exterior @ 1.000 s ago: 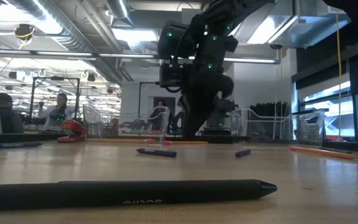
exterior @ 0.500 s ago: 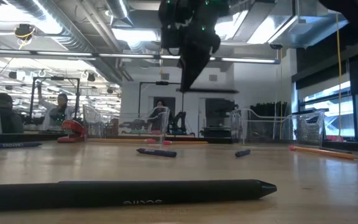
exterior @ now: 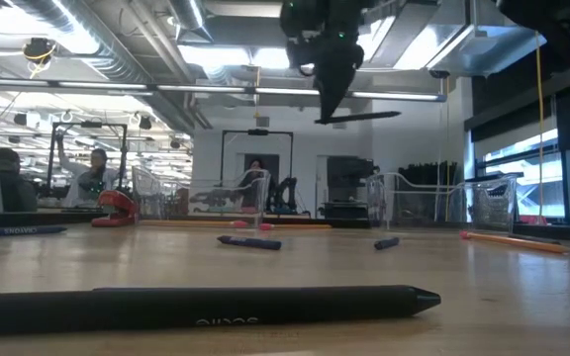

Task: Sort crayons/erasers/pens/pencils in bins
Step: Put the black pen into the top right transparent bin

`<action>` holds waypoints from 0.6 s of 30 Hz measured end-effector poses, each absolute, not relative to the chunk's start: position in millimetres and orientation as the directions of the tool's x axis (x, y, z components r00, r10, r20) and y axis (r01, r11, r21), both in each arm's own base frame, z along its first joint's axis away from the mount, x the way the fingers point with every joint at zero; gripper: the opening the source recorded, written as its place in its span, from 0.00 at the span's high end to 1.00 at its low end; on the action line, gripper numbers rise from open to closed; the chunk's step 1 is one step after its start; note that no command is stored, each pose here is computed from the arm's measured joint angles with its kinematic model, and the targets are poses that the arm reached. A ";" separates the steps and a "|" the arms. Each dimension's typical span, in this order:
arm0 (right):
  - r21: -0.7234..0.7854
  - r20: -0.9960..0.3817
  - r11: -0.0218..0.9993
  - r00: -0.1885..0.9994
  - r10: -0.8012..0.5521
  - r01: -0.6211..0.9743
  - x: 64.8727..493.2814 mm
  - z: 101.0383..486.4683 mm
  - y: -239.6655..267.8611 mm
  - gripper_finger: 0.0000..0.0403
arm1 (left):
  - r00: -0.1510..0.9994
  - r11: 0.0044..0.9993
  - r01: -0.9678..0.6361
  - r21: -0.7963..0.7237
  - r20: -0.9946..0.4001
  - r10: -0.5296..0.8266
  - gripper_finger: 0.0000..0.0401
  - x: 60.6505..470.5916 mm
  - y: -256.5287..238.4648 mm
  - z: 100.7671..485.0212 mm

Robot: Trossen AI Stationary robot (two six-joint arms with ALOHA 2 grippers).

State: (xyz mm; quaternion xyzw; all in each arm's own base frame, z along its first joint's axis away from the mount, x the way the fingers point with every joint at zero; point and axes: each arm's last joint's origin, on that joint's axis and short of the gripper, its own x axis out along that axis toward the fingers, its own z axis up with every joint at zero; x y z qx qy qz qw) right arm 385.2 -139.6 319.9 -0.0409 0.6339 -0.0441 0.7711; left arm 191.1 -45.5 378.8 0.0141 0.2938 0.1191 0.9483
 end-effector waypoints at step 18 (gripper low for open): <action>-0.242 -0.970 0.926 -0.033 -0.243 0.292 318.5 319.7 -241.2 0.87 | 0.745 0.920 -0.358 0.161 -0.544 0.385 0.80 201.2 -28.9 374.6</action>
